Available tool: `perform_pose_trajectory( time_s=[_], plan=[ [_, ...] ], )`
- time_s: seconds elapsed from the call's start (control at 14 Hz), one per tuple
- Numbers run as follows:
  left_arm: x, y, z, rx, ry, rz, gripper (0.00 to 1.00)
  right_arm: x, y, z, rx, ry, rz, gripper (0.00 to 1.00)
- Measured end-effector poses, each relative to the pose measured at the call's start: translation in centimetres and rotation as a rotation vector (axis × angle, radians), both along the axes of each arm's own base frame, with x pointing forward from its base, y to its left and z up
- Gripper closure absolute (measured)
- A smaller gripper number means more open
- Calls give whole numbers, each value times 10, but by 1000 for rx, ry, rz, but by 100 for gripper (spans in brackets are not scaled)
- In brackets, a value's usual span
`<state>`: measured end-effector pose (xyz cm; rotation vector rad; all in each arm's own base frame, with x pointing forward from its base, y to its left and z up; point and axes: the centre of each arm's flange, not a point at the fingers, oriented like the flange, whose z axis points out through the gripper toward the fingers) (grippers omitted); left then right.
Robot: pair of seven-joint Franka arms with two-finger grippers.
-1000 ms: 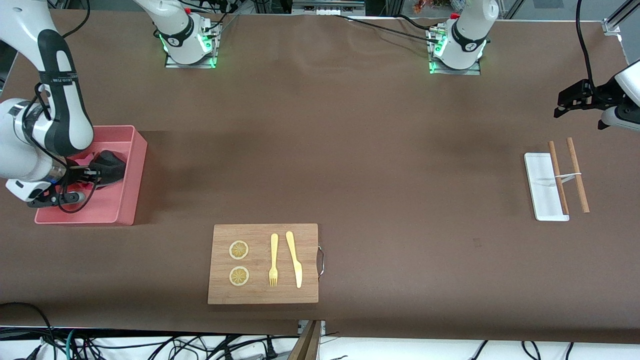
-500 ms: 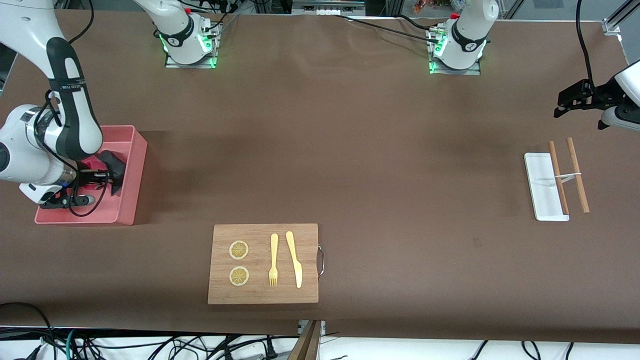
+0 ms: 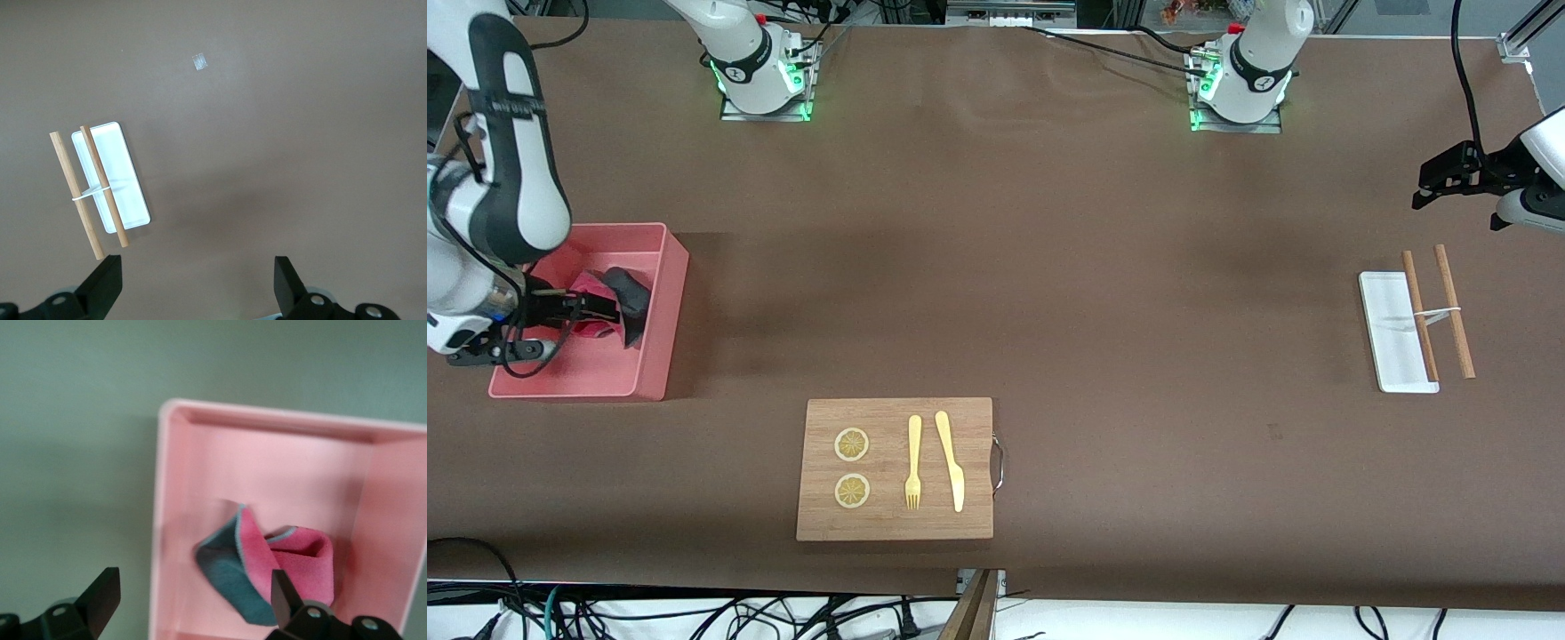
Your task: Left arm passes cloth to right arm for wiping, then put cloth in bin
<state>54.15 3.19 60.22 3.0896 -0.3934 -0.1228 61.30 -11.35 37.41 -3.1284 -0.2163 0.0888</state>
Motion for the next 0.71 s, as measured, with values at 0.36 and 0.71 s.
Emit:
perform_pose_trajectory(
  time_s=[0.36,0.71],
  plan=[
    [0,0,0,0,0,0,0,-6,22,127,-24,-115,62,0],
    [0,0,0,0,0,0,0,-27,53,189,-68,-109,127,0]
  ],
)
